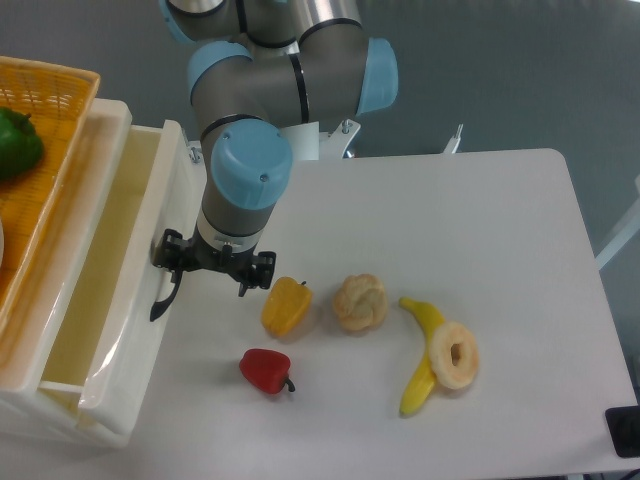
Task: Slide open the top white drawer
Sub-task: 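Pull the handle outward, sliding the upper drawer open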
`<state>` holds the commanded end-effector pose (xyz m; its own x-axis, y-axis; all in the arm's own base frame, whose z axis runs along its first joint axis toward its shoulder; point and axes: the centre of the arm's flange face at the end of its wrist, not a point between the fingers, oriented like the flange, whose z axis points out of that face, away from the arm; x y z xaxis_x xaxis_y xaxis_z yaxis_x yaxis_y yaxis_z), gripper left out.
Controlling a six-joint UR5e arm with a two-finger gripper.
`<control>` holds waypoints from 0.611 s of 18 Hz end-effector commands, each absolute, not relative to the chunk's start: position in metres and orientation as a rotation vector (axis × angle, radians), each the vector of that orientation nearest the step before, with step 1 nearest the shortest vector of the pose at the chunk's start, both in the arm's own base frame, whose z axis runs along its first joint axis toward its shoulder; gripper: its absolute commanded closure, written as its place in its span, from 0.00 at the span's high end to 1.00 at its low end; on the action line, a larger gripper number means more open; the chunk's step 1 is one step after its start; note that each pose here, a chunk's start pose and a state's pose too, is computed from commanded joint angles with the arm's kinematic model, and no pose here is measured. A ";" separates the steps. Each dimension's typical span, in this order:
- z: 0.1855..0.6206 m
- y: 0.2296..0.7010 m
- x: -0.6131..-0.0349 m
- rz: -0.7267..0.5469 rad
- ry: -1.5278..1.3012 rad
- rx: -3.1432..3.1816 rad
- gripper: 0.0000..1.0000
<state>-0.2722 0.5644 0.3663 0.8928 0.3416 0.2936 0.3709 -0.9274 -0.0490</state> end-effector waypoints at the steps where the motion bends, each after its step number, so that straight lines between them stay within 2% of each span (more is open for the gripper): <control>1: 0.367 0.563 -0.276 -0.426 -0.566 -2.952 1.00; 11: 0.372 0.549 -0.312 -0.405 -0.599 -2.928 1.00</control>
<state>-0.3118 0.5492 0.3724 0.8855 0.3671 0.2848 0.4008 -0.9136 -0.0688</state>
